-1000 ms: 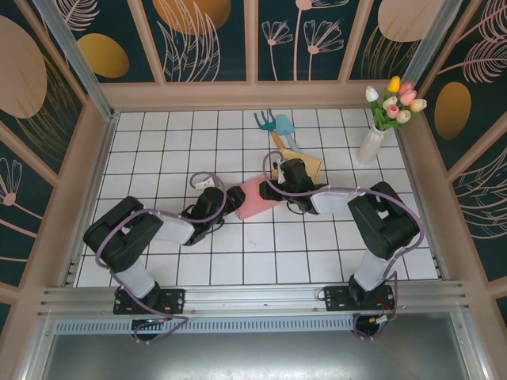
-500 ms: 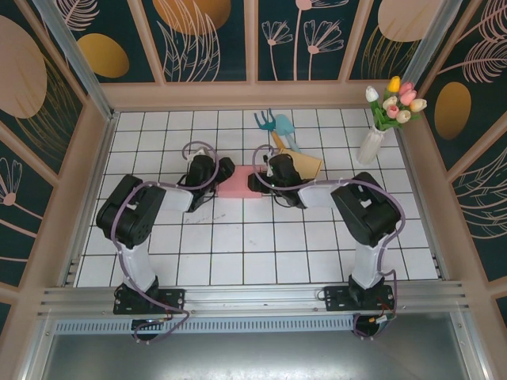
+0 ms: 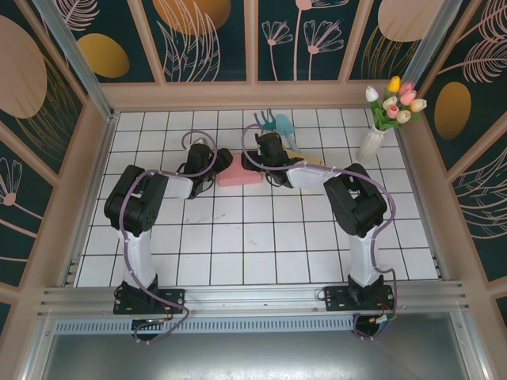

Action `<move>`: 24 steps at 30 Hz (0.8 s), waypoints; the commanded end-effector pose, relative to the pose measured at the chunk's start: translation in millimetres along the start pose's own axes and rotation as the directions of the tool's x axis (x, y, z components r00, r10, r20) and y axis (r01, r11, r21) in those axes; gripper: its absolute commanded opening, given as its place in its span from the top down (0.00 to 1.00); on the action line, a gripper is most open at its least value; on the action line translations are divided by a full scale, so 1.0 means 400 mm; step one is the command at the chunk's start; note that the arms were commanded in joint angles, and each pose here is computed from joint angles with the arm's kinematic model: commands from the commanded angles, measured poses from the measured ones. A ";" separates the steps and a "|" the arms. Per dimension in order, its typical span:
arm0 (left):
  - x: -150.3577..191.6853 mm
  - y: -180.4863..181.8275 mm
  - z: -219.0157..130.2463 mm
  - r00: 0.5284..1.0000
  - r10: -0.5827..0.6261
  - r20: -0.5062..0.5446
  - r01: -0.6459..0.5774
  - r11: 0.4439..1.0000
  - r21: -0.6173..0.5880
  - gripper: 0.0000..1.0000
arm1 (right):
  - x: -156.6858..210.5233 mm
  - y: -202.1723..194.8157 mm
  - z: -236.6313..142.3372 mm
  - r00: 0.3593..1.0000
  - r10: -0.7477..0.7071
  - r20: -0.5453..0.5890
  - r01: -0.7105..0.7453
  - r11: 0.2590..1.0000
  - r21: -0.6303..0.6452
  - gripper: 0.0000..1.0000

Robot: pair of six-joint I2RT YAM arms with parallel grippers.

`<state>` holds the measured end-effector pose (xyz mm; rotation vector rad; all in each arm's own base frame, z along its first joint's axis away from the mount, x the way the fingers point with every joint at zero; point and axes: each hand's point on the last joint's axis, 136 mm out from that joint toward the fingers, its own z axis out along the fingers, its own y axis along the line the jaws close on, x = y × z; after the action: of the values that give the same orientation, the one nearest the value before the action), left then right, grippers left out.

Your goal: Fold the paper box

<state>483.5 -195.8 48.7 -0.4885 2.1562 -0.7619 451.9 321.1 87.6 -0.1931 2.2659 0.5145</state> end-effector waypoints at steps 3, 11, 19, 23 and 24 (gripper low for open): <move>0.020 0.000 0.032 0.998 0.031 -0.059 -0.031 1.000 0.008 0.28 | 0.061 -0.090 0.024 0.997 -0.003 -0.083 0.017 0.986 0.167 0.37; 0.027 -0.008 0.032 0.996 0.035 -0.077 -0.033 0.999 0.025 0.28 | 0.095 -0.121 0.001 0.995 0.009 -0.103 0.012 0.978 0.207 0.36; -0.005 -0.018 -0.017 0.998 0.053 -0.035 -0.053 0.999 0.003 0.27 | 0.123 -0.071 -0.055 0.992 0.000 -0.130 0.015 0.994 0.108 0.37; -0.025 -0.029 -0.044 0.997 0.072 -0.016 -0.072 0.997 -0.011 0.26 | 0.122 -0.037 -0.092 0.994 -0.030 -0.110 0.039 0.996 0.081 0.36; -0.035 -0.030 -0.052 0.997 0.080 -0.008 -0.081 0.996 -0.023 0.26 | 0.114 -0.031 -0.102 0.995 -0.031 -0.099 0.039 0.996 0.076 0.36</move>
<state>479.0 -199.1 56.5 -0.4286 2.2004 -0.7511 413.2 288.5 62.5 -0.1870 2.3693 0.3760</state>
